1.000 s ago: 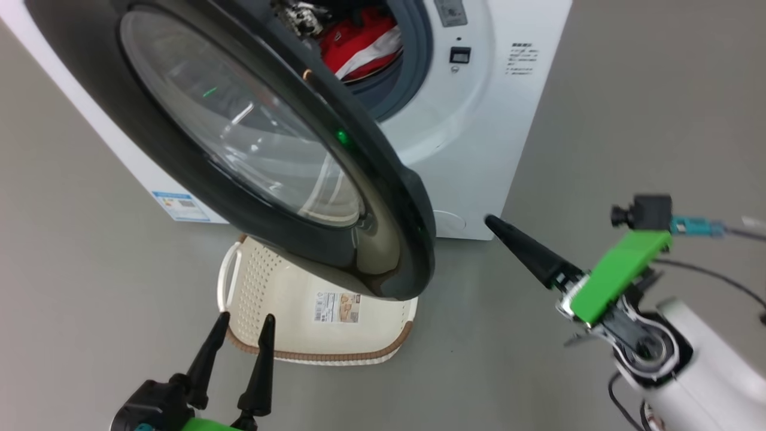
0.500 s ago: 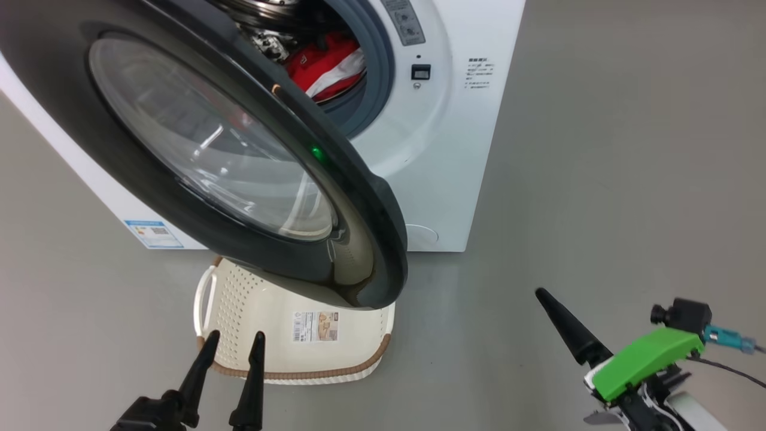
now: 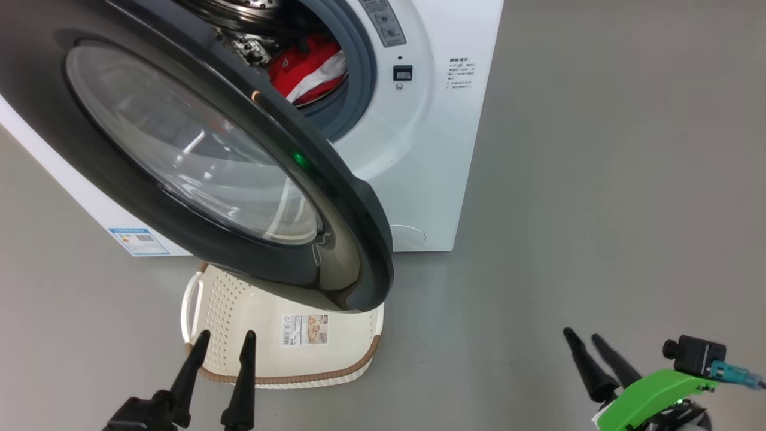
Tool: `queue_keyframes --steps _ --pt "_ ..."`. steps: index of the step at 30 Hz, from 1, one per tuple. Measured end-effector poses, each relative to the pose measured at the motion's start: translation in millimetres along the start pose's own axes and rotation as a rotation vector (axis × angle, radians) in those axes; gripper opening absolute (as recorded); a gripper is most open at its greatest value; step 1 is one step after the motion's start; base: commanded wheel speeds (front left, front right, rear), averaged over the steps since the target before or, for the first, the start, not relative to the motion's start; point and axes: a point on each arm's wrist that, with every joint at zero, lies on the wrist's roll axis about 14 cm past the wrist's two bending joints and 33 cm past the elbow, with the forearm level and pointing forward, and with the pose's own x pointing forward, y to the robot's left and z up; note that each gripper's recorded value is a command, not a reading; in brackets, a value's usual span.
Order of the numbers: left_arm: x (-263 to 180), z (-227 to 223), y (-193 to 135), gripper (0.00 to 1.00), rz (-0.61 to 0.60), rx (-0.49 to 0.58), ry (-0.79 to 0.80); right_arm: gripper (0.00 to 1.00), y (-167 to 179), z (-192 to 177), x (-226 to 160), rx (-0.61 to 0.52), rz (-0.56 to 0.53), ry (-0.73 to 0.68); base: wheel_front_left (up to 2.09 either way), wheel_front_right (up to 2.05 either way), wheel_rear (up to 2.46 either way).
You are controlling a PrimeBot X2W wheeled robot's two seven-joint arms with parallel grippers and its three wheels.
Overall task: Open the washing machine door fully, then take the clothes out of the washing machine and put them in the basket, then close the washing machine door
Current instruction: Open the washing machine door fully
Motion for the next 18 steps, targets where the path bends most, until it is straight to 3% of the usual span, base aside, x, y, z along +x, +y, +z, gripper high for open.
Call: queue_keyframes --steps 7,12,18 --pt "1 -3 1 1.0 0.001 0.007 0.008 1.0 4 45 6 -0.178 0.002 -0.165 0.0 0.0 0.0" --pt "2 -4 2 1.0 0.006 0.007 0.012 1.0 7 46 -4 -0.31 -0.006 -0.213 0.0 0.0 0.0" --pt "2 -3 5 1.0 0.013 0.008 0.011 1.0 10 60 -14 -0.36 -0.035 -0.297 0.0 0.0 0.0"
